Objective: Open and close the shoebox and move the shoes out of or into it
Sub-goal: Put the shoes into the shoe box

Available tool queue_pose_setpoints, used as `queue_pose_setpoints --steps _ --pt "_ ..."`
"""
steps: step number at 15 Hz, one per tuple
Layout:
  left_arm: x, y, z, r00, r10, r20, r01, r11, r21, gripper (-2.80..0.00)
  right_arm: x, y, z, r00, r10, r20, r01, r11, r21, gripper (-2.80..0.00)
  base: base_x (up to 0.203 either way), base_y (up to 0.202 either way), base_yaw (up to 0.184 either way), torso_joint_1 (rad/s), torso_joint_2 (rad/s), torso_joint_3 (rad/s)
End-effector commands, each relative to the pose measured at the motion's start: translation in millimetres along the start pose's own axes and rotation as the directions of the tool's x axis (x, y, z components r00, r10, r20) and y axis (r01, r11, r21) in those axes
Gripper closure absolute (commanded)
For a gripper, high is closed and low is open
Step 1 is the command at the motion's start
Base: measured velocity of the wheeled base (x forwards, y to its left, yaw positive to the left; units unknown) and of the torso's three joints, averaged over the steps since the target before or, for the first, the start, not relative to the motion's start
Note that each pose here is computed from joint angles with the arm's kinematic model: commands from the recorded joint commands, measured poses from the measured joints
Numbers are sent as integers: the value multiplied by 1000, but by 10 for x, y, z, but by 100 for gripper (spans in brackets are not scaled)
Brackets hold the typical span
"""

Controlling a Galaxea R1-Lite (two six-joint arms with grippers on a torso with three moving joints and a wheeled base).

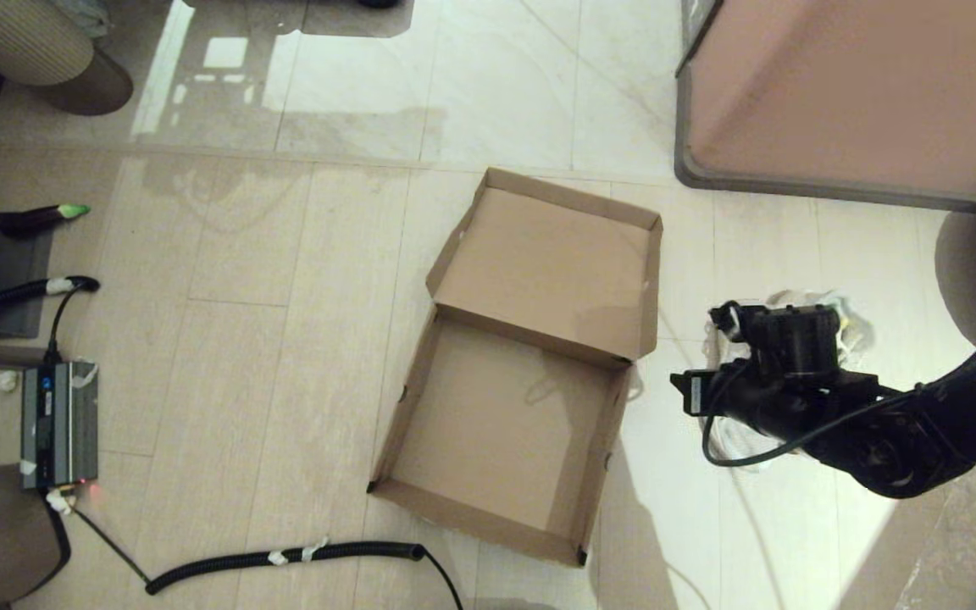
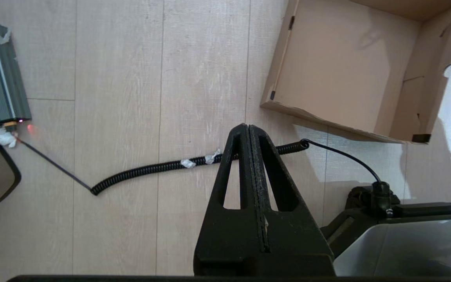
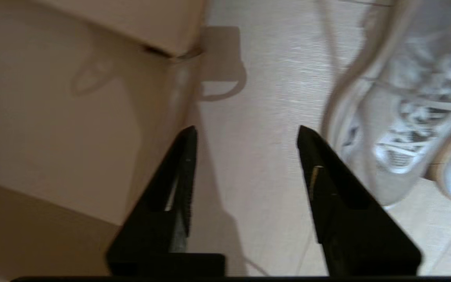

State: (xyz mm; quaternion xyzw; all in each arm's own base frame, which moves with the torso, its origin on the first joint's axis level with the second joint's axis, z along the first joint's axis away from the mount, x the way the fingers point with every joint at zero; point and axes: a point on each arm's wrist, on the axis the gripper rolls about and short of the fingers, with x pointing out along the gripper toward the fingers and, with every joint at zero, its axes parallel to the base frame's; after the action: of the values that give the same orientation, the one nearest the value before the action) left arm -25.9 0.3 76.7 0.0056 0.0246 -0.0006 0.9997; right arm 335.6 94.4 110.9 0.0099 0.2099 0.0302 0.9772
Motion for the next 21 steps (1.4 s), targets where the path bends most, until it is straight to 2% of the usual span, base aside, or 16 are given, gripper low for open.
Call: queue_pose_setpoints --steps 1,5,8,10,12,17,19,21 --pt "1 0 -4 1000 1 -1 -1 1000 0 0 115 268 -178 999 29 -44 -30 999 -33 0 0 0 0 0 0 0" --pt "0 1 0 1000 -1 0 1 1000 0 0 122 641 -297 995 76 -58 -77 997 -25 0 0 0 0 0 0 0" --pt "-1 0 -1 1000 1 1 -1 1000 1 0 -48 998 -457 980 173 -97 -180 980 -79 0 0 0 0 0 0 0" --pt "0 0 0 1000 1 0 -1 1000 0 0 -82 1149 -626 970 199 -141 -215 970 -111 0 0 0 0 0 0 0" --pt "-1 0 0 1000 1 1 -1 1000 0 0 -72 1216 -775 962 203 -182 -228 965 -129 0 0 0 0 0 0 0" --pt "-1 0 -1 1000 1 2 -1 1000 0 0 -1 1205 -1062 950 172 -261 -218 962 -162 0 0 0 0 0 0 0" --pt "0 0 0 1000 1 0 -1 1000 0 0 55 1206 -1156 949 147 -278 -201 964 -175 0 0 0 0 0 0 0" --pt "-1 0 -1 1000 1 2 -1 1000 0 0 141 1225 -1250 956 134 -261 -184 967 -176 0 0 0 0 0 0 0"
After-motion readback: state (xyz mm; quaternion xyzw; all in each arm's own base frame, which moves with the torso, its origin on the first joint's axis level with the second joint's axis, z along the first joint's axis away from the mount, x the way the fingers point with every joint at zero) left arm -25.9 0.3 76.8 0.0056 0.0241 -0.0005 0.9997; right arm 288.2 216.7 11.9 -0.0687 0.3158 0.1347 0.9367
